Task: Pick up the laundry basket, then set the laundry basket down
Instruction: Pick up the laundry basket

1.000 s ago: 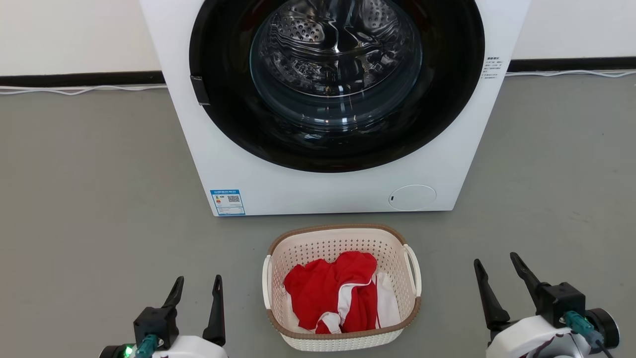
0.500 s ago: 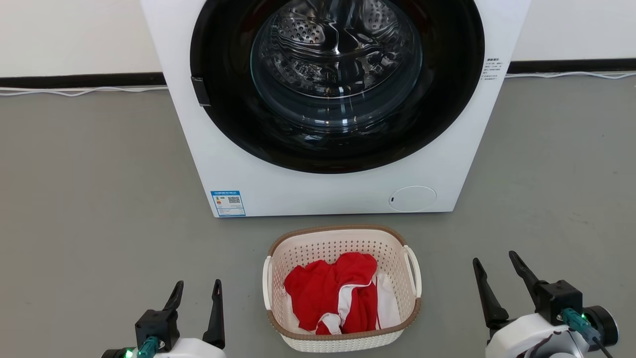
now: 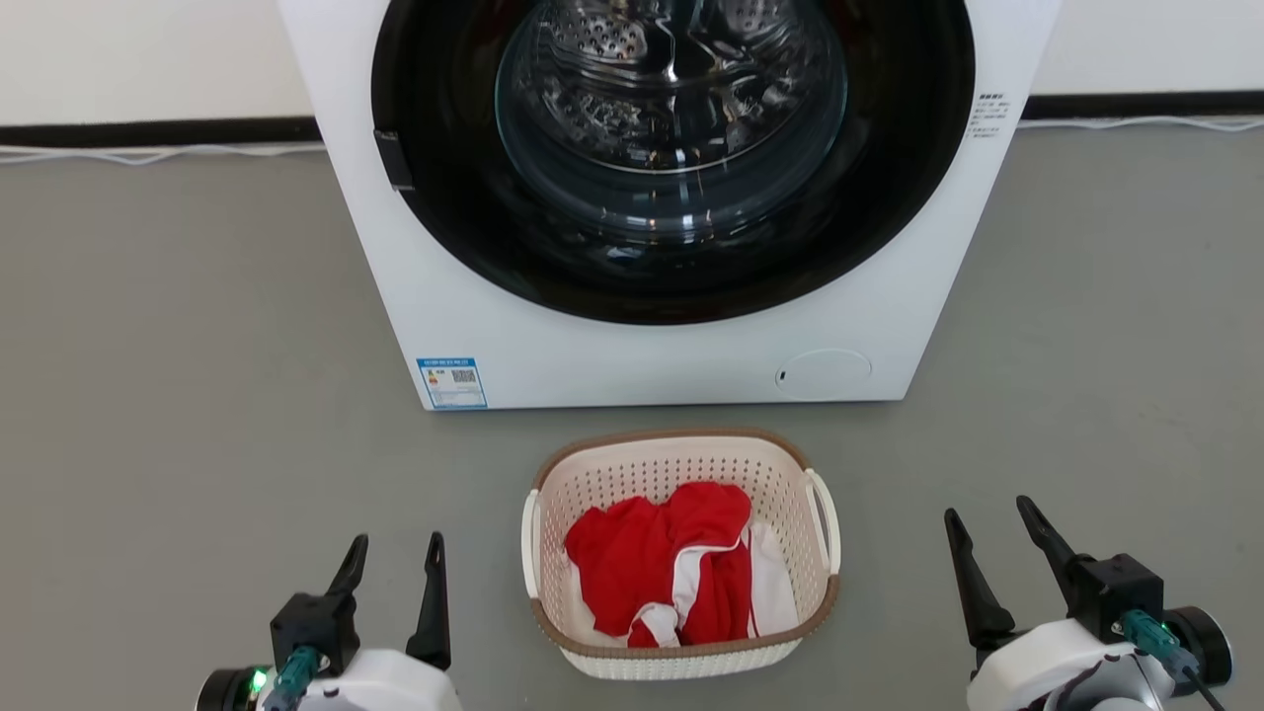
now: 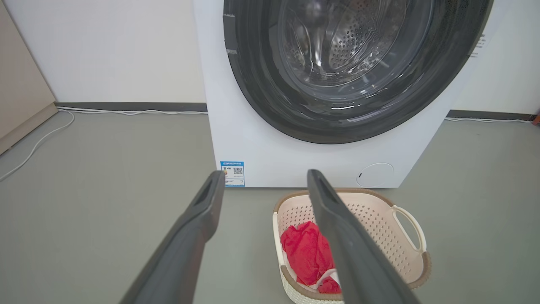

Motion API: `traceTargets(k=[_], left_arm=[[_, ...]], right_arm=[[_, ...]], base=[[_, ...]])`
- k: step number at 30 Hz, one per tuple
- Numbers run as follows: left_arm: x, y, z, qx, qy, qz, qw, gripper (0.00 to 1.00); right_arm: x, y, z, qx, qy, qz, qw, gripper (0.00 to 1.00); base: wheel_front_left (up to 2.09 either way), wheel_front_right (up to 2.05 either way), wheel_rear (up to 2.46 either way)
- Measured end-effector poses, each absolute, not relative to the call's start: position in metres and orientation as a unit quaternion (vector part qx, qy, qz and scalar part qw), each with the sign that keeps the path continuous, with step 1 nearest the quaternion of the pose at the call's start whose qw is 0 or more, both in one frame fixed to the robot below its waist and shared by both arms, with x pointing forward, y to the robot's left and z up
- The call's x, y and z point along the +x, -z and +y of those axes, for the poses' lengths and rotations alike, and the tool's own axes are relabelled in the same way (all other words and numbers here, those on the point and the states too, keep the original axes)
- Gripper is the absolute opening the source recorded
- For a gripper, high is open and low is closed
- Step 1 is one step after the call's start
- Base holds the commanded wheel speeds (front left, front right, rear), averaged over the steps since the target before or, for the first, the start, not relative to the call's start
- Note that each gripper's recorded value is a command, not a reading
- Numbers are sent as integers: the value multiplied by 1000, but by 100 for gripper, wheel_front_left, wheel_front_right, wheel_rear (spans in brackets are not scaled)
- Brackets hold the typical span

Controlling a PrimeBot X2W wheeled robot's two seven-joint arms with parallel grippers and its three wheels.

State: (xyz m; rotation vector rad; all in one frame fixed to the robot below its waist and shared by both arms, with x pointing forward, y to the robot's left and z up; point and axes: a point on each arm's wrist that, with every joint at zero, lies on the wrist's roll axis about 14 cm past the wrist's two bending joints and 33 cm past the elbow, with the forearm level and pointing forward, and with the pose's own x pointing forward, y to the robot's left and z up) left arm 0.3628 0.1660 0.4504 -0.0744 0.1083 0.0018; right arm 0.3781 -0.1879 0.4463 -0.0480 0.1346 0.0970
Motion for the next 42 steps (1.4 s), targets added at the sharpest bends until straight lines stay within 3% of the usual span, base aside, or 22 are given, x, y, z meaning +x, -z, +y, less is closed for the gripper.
traceTargets(k=[14,26,42], left_arm=[[424,-425,145,-58,23,90,994,100],[476,-347,126,-69,39,198,977,100],[508,-255,106,-87,41,299,949,100]], right_arm=[[440,-425,-177,-18,-60,89,994,100],[482,-322,-178,-20,-68,247,966,100],[520,-224,-171,-35,-91,337,936,100]], base=[[0,0,0],[0,0,0],[0,0,0]])
